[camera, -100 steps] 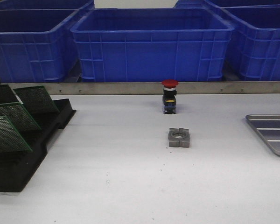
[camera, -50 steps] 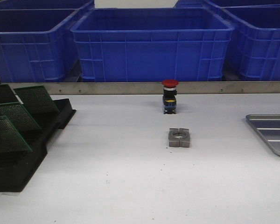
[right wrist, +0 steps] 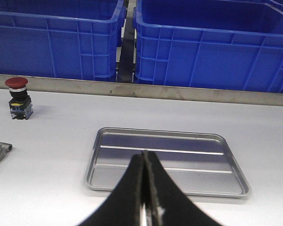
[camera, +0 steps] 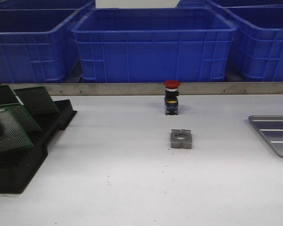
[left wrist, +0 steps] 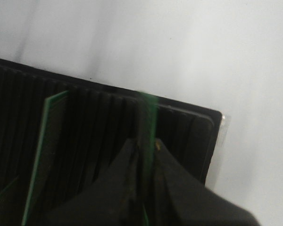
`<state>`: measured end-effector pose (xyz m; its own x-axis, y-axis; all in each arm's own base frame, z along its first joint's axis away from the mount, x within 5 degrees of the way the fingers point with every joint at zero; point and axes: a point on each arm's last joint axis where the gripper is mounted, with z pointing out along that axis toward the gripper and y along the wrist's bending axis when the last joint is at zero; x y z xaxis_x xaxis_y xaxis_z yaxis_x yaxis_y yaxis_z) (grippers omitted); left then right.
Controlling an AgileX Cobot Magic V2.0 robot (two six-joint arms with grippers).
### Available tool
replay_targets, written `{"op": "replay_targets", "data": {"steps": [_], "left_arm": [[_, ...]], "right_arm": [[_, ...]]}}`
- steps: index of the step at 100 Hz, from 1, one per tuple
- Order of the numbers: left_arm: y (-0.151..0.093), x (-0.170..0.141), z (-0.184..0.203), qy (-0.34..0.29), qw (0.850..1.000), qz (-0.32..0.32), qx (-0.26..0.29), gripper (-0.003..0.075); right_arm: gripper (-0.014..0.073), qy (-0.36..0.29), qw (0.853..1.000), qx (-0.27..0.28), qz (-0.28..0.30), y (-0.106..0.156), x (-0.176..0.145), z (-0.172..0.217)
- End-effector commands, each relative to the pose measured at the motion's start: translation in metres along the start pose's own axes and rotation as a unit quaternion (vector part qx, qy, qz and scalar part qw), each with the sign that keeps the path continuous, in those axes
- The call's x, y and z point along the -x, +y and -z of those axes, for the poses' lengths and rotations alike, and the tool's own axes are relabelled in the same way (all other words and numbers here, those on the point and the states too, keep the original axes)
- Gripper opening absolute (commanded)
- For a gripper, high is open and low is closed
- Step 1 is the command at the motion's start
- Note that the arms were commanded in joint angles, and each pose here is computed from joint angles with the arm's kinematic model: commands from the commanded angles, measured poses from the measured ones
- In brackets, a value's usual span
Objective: Place circuit board on tray
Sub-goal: 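Grasp the board with the left gripper and lift it out of the rack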
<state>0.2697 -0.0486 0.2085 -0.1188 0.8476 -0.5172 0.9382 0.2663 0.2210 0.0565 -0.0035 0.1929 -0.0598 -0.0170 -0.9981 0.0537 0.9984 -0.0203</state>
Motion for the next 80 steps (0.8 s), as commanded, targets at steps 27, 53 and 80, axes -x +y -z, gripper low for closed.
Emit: {"op": "replay_targets", "data": {"steps": [27, 53, 80], "left_arm": [[-0.015, 0.04, 0.047, -0.117, 0.993, 0.022, 0.003, -0.0017], [-0.031, 0.076, 0.048, -0.231, 0.969, 0.053, -0.062, -0.0017], [-0.066, 0.13, 0.042, -0.325, 0.935, 0.049, -0.133, -0.0017]], "right_arm": [[-0.0062, -0.045, 0.999, -0.001, 0.006, 0.0, 0.007, 0.002], [-0.0062, -0.045, 0.999, -0.001, 0.006, 0.0, 0.007, 0.002], [-0.0062, -0.065, 0.998, 0.0, 0.006, 0.0, 0.011, 0.002]]}}
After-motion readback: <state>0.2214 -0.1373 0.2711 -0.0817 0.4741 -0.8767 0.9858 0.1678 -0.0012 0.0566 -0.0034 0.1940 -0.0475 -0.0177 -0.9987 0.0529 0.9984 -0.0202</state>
